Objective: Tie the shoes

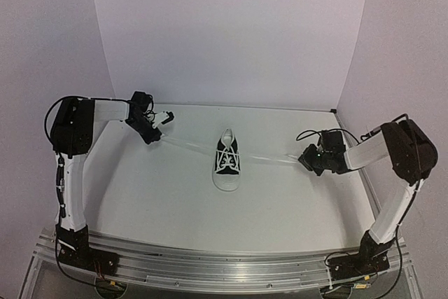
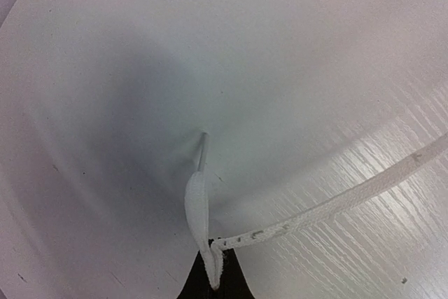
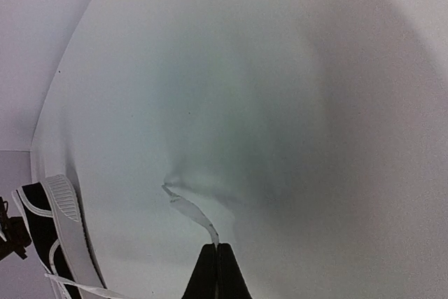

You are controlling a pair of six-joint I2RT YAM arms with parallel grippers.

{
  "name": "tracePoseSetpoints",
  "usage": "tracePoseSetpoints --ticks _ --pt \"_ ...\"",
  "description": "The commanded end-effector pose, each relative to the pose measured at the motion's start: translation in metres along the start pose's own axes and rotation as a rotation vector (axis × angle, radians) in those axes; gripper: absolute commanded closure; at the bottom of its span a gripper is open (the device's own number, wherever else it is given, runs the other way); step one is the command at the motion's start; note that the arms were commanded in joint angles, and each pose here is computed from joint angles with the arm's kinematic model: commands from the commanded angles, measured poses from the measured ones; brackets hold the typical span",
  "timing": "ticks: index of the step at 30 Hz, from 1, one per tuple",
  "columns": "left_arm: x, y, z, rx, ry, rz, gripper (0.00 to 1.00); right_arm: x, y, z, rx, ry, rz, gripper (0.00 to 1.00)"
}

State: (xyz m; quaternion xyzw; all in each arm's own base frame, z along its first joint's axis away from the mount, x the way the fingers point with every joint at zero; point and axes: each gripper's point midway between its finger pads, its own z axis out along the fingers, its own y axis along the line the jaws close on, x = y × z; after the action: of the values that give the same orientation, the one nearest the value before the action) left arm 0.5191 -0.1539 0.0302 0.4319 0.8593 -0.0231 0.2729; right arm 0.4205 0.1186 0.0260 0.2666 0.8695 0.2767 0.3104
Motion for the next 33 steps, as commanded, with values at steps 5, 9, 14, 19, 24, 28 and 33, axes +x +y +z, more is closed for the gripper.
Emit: tracePoseSetpoints --ticks 5,9,14,19,24,28,33 --pt "-0.118 -0.042 -0.133 0.237 -0.263 -0.113 1.0 0.023 -0.011 0.003 0.129 0.191 0.048 0.58" --pt "-0.142 -0.07 -0.173 0.346 -0.302 -0.127 1.0 0.013 -0.014 -0.018 0.219 0.159 0.008 0.38" --pt "-0.168 -0.099 -0.22 0.484 -0.364 -0.159 1.0 -0.006 0.11 -0.036 0.023 0.002 -0.562 0.07" --pt "-0.184 -0.106 -0.241 0.515 -0.407 -0.17 1.0 0.09 0.258 -0.04 -0.571 -0.052 -1.205 0.11" --pt "-0.186 -0.115 -0.242 0.516 -0.403 -0.156 1.0 0.134 0.303 -0.007 -0.753 -0.024 -1.308 0.18" --pt "-0.187 -0.115 -0.244 0.5 -0.407 -0.147 1.0 0.15 0.331 0.01 -0.822 -0.022 -1.314 0.3" --pt "-0.184 -0.116 -0.243 0.495 -0.401 -0.141 1.0 0.139 0.331 0.028 -0.74 -0.071 -1.287 0.56"
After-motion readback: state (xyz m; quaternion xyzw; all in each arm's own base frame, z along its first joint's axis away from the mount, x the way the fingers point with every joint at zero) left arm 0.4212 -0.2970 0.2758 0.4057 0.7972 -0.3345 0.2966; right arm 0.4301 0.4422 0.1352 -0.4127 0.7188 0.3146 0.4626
